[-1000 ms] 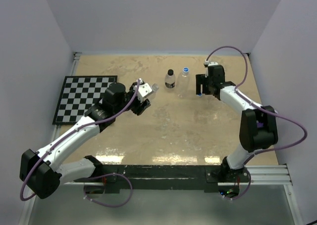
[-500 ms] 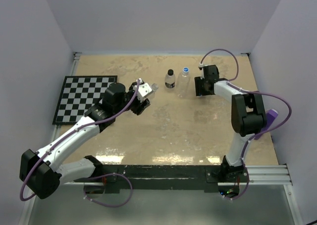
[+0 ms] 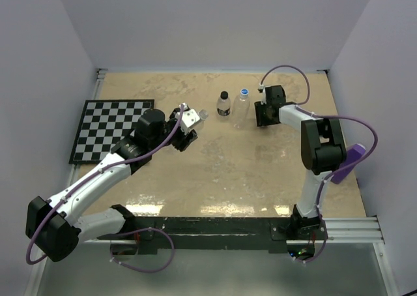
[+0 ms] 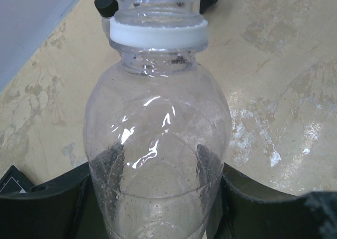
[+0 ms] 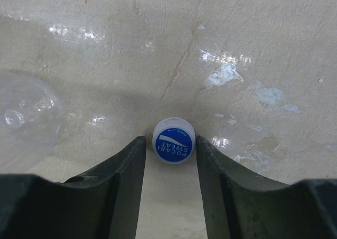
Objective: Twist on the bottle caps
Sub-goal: Screw the bottle cap onto the plastic bottle.
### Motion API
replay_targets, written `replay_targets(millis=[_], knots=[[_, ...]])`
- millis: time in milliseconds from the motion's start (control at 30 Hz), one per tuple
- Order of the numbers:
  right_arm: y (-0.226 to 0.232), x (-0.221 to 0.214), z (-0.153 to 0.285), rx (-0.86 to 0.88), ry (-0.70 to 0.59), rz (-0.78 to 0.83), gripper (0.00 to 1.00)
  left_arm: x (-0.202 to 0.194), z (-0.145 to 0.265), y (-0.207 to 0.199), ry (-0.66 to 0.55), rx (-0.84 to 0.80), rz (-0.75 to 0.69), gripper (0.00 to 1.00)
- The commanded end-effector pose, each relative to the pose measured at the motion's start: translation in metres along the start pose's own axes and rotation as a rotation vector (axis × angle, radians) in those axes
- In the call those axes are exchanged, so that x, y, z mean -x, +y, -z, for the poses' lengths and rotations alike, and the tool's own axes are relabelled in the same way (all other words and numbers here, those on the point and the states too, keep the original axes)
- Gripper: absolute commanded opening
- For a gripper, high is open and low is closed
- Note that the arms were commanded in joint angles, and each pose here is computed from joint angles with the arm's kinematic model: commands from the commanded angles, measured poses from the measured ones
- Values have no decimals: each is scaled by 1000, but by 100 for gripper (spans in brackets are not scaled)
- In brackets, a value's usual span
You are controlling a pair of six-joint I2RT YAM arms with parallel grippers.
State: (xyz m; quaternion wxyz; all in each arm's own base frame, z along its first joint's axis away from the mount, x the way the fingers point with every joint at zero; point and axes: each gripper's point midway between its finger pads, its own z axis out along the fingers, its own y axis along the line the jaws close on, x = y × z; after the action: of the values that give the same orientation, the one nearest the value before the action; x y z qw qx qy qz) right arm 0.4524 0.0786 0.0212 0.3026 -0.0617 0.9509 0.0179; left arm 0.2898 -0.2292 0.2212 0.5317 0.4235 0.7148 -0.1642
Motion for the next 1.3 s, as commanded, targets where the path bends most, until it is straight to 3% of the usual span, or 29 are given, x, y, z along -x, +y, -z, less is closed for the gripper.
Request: replay_targets(millis=[0, 167, 333, 500, 800, 967, 1267], knots=[[2, 11, 0, 27, -17, 10, 47, 10, 4, 3, -36, 14, -1, 43], [0, 13, 1, 24, -23, 7, 41, 9, 4, 3, -36, 11, -2, 42], [-4, 18, 9, 8, -41, 4, 21, 8, 3, 2, -32, 8, -6, 42], [-5, 25, 34, 8, -76, 8, 16, 10, 4, -2, -42, -21, -26, 43], [15, 51, 140, 120, -285, 38, 12, 16, 8, -24, -93, -143, -100, 43], [61, 57, 215, 292, -443, 182, 11, 17, 13, -42, -127, -247, -163, 44], [157, 28, 313, 668, -586, 482, 11, 18, 25, -63, -158, -325, -218, 41]])
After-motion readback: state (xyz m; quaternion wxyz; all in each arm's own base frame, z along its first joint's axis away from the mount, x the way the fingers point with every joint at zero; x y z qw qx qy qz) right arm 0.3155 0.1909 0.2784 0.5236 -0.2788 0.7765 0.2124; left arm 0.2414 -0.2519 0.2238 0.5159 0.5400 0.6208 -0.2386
